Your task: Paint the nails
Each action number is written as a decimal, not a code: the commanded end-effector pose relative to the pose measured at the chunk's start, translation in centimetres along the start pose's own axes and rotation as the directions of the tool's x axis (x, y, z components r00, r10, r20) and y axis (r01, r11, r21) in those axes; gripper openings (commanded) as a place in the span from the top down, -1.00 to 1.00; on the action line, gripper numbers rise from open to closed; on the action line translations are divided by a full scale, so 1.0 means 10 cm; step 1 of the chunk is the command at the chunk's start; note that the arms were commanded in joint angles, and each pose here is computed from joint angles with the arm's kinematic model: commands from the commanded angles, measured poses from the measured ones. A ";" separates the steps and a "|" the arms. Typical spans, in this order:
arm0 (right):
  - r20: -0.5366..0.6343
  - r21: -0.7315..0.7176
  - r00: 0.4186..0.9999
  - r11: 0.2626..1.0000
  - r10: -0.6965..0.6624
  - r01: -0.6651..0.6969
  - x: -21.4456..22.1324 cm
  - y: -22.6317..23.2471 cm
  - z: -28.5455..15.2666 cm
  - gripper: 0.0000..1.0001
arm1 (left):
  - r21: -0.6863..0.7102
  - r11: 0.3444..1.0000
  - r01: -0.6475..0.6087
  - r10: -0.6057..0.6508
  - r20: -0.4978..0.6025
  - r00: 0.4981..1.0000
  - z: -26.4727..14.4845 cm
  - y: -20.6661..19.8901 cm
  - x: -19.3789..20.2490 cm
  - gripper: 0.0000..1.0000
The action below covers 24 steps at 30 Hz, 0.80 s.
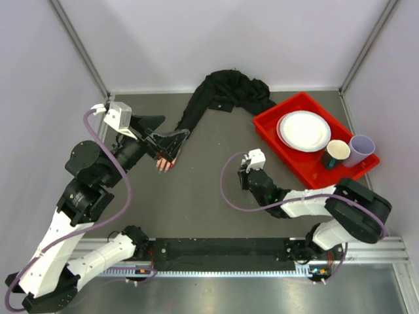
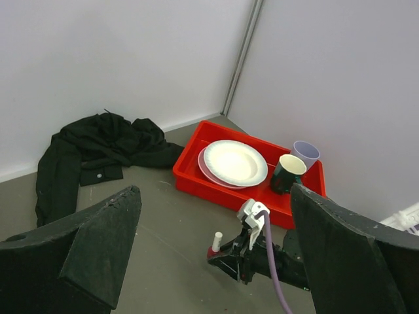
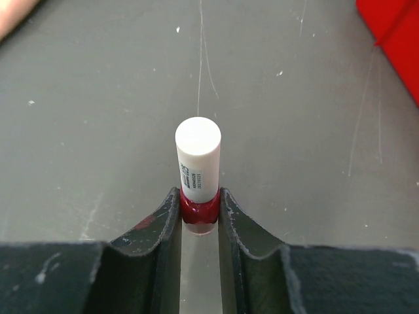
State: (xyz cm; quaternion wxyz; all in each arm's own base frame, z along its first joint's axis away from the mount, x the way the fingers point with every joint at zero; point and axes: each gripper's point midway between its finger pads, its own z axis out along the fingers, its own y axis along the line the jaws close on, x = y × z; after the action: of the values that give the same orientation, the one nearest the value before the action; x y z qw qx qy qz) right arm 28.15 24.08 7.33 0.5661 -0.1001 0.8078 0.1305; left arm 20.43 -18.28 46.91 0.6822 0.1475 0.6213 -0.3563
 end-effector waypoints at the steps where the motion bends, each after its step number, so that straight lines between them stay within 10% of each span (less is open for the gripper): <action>1: 0.085 -0.027 0.996 0.999 0.042 -0.040 -0.20 0.15 0.09 1.00 | -0.013 1.000 0.005 -0.005 0.017 1.000 -0.06 0.01 -0.04 -0.98; 24: 0.011 0.022 1.000 1.000 -0.014 0.014 0.11 0.13 0.24 0.85 | -0.036 0.999 -0.026 0.026 0.013 1.000 -0.13 0.06 -0.04 -0.98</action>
State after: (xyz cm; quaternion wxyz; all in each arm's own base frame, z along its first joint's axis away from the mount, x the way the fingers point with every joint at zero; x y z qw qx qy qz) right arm 28.68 24.51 3.85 0.5511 -0.1133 0.8208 0.0982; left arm 20.06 -17.71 46.22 0.6787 0.1447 0.6295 -0.3495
